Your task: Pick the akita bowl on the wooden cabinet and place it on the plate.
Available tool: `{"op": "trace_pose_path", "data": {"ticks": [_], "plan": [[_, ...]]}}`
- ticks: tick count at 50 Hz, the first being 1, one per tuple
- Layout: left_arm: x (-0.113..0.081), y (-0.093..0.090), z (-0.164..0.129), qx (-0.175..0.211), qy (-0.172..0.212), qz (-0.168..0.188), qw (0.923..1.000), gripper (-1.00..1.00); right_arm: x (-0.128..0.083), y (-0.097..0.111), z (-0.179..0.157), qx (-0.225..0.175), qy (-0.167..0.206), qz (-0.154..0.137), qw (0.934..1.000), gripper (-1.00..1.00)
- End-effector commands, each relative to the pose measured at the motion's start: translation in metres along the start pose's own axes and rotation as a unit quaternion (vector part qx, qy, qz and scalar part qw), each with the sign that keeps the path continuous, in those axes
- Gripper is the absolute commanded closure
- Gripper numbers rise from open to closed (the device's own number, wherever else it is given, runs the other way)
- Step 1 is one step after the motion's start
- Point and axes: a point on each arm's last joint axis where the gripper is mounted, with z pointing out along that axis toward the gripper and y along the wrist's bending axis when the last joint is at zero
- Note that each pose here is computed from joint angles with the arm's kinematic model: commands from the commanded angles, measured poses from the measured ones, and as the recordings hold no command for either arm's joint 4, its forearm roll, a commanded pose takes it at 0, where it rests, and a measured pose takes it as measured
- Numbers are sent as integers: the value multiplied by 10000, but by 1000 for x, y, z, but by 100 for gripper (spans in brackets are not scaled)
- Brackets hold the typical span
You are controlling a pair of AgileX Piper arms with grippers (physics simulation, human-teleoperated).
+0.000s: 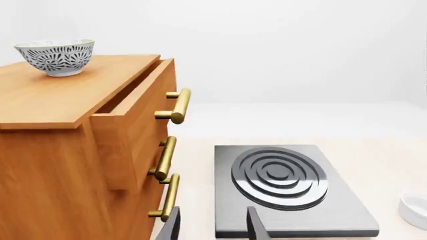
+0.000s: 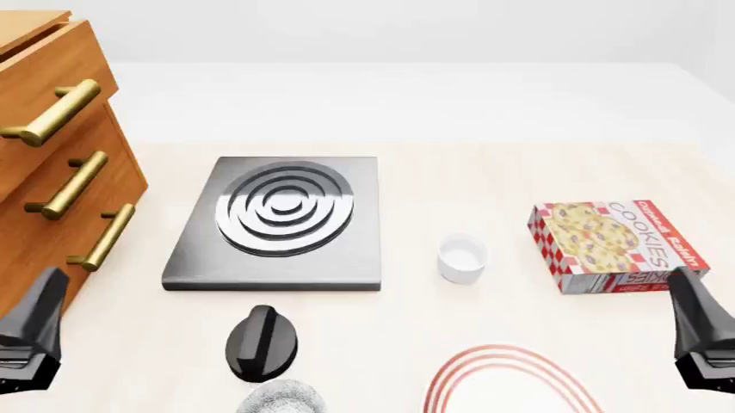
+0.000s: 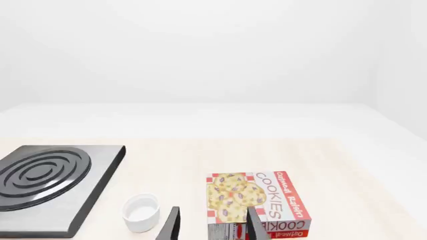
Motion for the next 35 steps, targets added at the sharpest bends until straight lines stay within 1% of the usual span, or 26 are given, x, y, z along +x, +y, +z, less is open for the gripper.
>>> {"op": "trace_pose_path", "data": {"ticks": [1,3,4,9,12,13,14,15,16,19,20,25,27,28,33,35], "plan": [[-3,-1,0,58,-87,229,9997,-100,-1,0,1,0,5,5,10000,-100],[-2,-1,0,62,-73,242,9997,-100,-1,0,1,1,7,10,10000,-100],[-1,0,0,9,-7,249,9997,-100,-1,0,1,1,7,9,10000,-100],[-3,1,0,-110,-67,306,9994,-100,0,0,1,2,7,12,10000,-100],[-10,2,-1,-189,-62,272,9994,-100,0,0,1,1,7,11,10000,-100],[-19,2,-2,-197,-83,282,9994,-100,0,0,1,1,7,9,10000,-100],[-20,2,-2,-197,-83,282,9994,-100,0,0,1,1,7,9,10000,-100],[-30,2,-4,-205,-102,271,9994,-100,0,0,1,1,7,9,10000,-100],[-34,2,-5,-211,-98,257,9994,-100,0,0,1,1,7,9,10000,-100],[-50,2,-9,-200,-61,159,9997,-100,0,0,1,1,7,9,10000,-100],[-59,2,-12,-184,-76,125,9997,-100,0,0,1,1,7,8,10000,-100],[-89,1,-24,-85,-117,96,9998,-100,0,0,1,0,6,7,10000,-100],[-105,1,-32,28,-85,40,10000,-100,0,0,0,-1,6,4,10000,-100],[-110,1,-34,69,-115,46,9999,-100,0,0,0,-1,6,5,10000,-100],[-138,1,-34,223,-187,47,9996,-100,-1,0,0,-3,6,2,10000,-100],[-146,1,-31,245,-154,-1,9996,-100,-1,0,0,-3,6,1,10000,-100]]}}
